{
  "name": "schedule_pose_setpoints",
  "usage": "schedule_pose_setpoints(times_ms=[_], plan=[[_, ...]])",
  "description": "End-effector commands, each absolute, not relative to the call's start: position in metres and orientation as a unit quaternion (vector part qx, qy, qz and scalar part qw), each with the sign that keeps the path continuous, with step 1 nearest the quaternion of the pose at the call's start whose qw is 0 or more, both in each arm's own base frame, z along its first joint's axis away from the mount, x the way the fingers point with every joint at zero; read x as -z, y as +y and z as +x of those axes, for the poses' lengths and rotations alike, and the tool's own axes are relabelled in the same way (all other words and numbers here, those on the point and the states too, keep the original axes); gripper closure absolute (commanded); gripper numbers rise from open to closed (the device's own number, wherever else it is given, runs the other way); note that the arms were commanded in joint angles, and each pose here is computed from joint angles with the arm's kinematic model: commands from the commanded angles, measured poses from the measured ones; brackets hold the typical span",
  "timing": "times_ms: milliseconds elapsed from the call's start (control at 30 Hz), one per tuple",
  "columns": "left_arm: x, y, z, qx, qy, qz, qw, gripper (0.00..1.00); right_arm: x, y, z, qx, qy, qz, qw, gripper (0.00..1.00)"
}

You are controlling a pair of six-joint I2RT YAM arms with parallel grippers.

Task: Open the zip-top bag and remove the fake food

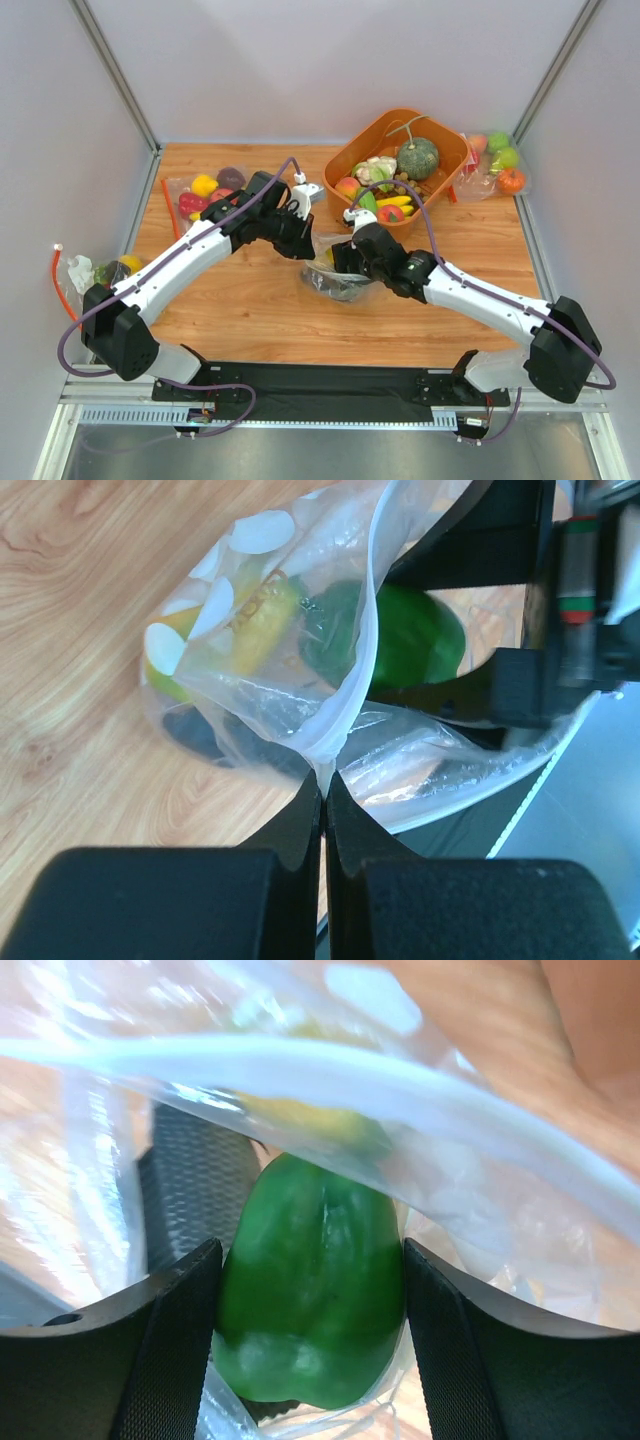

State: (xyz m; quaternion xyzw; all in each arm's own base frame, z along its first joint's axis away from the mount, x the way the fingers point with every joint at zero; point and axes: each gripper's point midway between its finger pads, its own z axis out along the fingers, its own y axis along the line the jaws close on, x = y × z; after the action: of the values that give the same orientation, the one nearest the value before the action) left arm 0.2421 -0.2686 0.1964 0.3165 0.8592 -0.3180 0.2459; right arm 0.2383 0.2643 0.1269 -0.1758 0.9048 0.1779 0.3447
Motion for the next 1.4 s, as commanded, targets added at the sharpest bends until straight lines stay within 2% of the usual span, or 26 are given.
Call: schedule_pose_setpoints(times_ms=[0, 233, 367, 433, 467, 500, 533, 600, 867, 967, 1000, 1100, 1367], plan=[[-0.211, -0.270, 0.248, 0.317, 0.851, 0.322, 0.266, 1.00, -0.157, 0.291, 0.254, -0.254, 0.874, -0.125, 0.395, 0.85], [-0.211, -0.270, 0.248, 0.316, 0.852, 0.322, 0.266, 1.00, -0.149, 0.301, 0.270, -0.310, 0.847, -0.046, 0.430, 0.83], [-0.209, -0.271, 0.247, 0.316, 0.853, 0.322, 0.262, 1.00, -0.139, 0.300, 0.279, -0.308, 0.843, -0.018, 0.441, 0.82], [-0.208, -0.271, 0.247, 0.317, 0.853, 0.323, 0.260, 1.00, -0.139, 0.301, 0.283, -0.308, 0.841, -0.009, 0.445, 0.75], [-0.209, -0.271, 0.247, 0.317, 0.852, 0.324, 0.261, 1.00, -0.136, 0.302, 0.284, -0.305, 0.843, -0.011, 0.443, 0.69], [-0.209, -0.272, 0.246, 0.317, 0.852, 0.325, 0.261, 1.00, -0.134, 0.302, 0.285, -0.299, 0.845, -0.018, 0.443, 0.55], [-0.209, -0.272, 0.246, 0.316, 0.852, 0.325, 0.261, 1.00, -0.135, 0.302, 0.287, -0.290, 0.848, -0.023, 0.442, 0.47], [-0.208, -0.272, 0.246, 0.316, 0.853, 0.325, 0.260, 1.00, -0.129, 0.302, 0.288, -0.276, 0.855, -0.033, 0.438, 0.38], [-0.207, -0.273, 0.245, 0.317, 0.853, 0.326, 0.257, 1.00, -0.138, 0.302, 0.282, -0.187, 0.860, -0.117, 0.459, 0.30], [-0.205, -0.273, 0.245, 0.316, 0.854, 0.326, 0.254, 1.00, -0.140, 0.309, 0.277, -0.200, 0.856, -0.140, 0.455, 0.23], [-0.206, -0.273, 0.245, 0.316, 0.854, 0.326, 0.255, 1.00, -0.141, 0.311, 0.276, -0.206, 0.855, -0.143, 0.454, 0.17], [-0.205, -0.274, 0.244, 0.317, 0.854, 0.327, 0.253, 1.00, -0.140, 0.312, 0.274, -0.205, 0.855, -0.155, 0.451, 0.11], [-0.204, -0.275, 0.244, 0.316, 0.854, 0.328, 0.251, 1.00, -0.136, 0.315, 0.267, -0.210, 0.862, -0.169, 0.430, 0.13]])
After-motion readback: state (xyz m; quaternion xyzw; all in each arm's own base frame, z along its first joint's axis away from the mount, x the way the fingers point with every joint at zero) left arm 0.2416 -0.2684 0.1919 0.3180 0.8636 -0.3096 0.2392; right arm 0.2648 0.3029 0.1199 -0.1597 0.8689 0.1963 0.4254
